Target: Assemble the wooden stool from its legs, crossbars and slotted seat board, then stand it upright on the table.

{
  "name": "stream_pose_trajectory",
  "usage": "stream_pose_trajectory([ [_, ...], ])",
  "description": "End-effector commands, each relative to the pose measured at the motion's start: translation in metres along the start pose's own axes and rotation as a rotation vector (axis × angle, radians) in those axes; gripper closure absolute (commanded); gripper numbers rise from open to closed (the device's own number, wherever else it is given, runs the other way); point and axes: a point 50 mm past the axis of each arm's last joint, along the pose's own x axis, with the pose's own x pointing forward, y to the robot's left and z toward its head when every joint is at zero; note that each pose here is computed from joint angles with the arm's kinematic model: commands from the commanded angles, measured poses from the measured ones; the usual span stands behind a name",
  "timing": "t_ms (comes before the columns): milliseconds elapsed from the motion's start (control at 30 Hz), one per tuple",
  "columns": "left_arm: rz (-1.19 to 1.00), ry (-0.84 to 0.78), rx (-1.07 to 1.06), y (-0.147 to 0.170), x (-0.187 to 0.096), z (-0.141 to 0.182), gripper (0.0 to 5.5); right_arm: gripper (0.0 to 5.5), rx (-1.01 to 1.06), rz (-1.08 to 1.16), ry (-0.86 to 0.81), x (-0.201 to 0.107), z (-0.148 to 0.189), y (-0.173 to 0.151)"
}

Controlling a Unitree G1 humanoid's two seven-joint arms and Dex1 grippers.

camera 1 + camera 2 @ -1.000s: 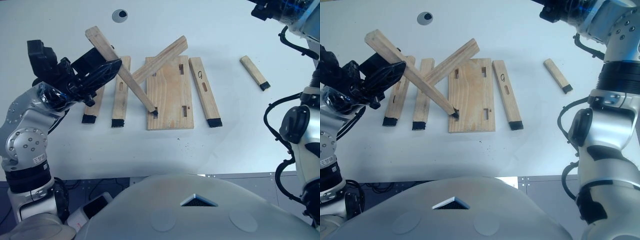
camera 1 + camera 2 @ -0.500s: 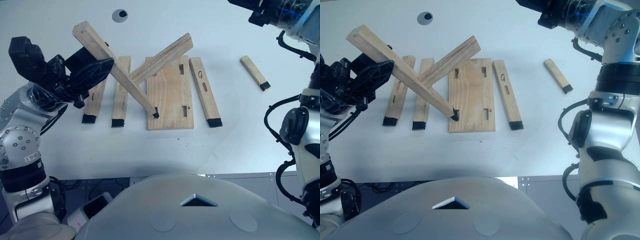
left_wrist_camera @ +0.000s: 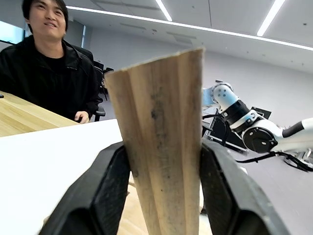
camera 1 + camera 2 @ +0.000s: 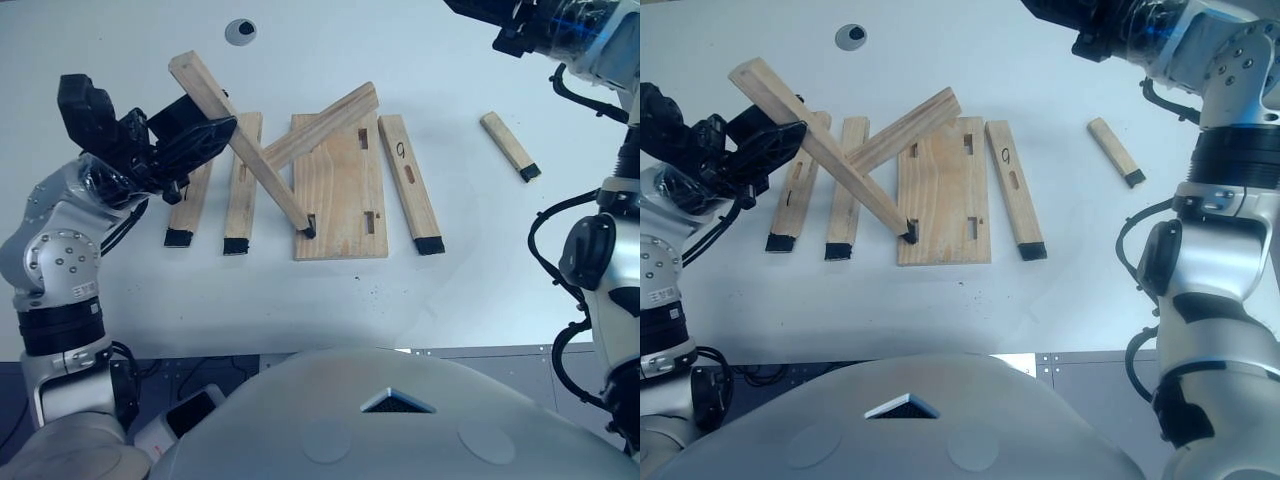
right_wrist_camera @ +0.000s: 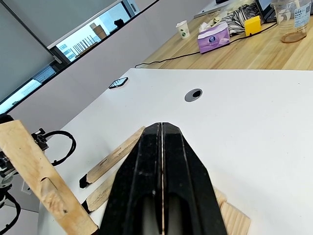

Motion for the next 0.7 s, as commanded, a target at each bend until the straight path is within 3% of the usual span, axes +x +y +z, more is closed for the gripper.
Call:
stream_pose_trajectory([
  [33,0.035,0.148,0.038,0.008,-0.005,0.005,3.51,5.50,-0.006,-0.012,0.004,-0.002,0.001,0.000],
  [233,0.011,0.165,0.080,0.012,0.004,0.010,3.51,5.50,0.005,-0.016,-0.002,-0.004,-0.004,-0.001],
  [400,-0.058,0.346,0.112,0.005,0.007,-0.004,3.51,5.50,0.004,-0.023,-0.009,-0.006,-0.004,-0.002],
  [700,-0.163,0.625,0.206,-0.007,0.015,0.002,3.51,5.50,0.032,-0.039,-0.038,-0.008,-0.014,-0.003],
])
